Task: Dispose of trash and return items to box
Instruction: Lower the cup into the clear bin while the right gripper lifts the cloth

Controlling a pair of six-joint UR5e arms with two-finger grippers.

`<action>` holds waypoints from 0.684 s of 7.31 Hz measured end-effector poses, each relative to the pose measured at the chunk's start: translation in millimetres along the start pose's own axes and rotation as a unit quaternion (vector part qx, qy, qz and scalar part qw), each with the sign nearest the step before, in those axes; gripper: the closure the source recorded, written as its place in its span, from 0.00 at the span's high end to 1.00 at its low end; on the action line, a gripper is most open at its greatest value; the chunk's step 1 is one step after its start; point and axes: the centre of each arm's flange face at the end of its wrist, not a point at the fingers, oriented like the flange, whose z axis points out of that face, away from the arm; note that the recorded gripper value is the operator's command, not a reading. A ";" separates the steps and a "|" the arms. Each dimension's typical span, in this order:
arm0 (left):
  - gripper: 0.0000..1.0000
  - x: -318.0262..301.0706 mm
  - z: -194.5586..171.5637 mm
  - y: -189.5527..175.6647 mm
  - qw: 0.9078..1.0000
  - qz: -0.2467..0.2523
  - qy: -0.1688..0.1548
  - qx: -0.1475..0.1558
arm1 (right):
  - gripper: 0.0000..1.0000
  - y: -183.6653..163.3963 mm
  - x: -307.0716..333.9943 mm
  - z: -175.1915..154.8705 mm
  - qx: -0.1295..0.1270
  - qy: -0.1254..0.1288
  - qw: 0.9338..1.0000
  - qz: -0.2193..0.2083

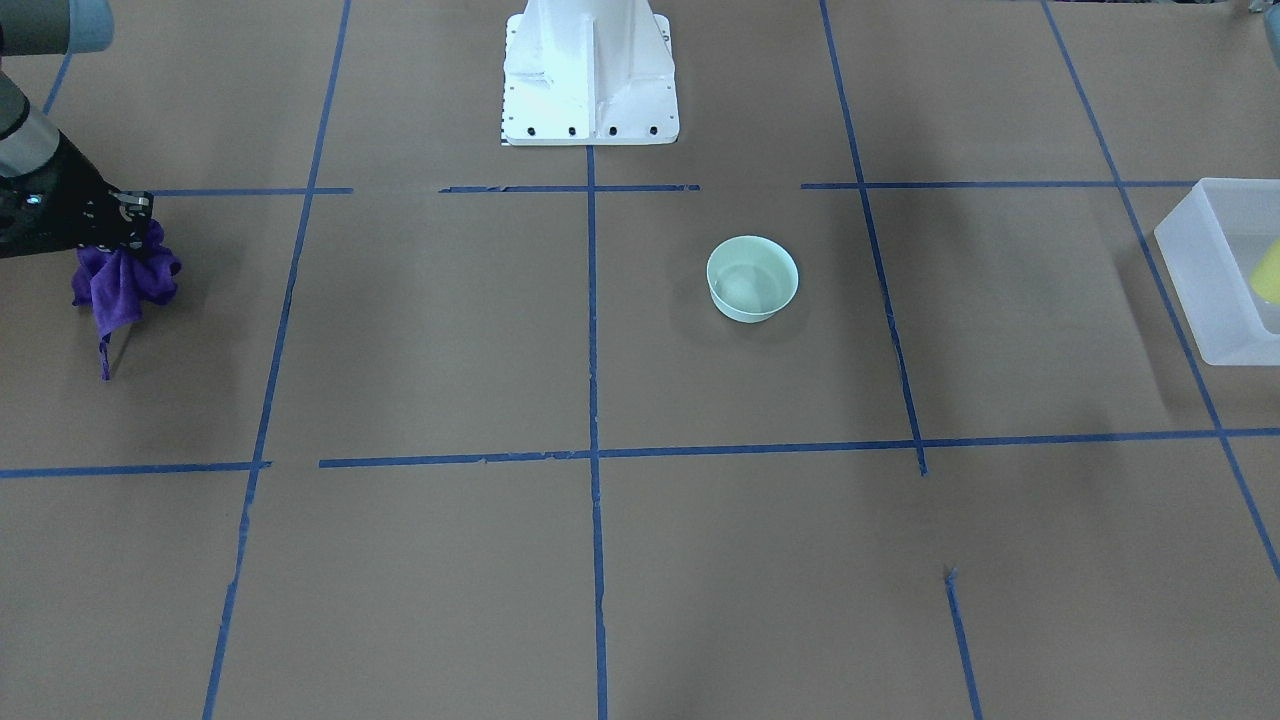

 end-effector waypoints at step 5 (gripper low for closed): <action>0.00 -92.4 41.9 53.4 0.998 0.009 -0.014 -0.053 | 0.00 -20.7 18.8 -112.4 0.042 -0.048 0.995 0.071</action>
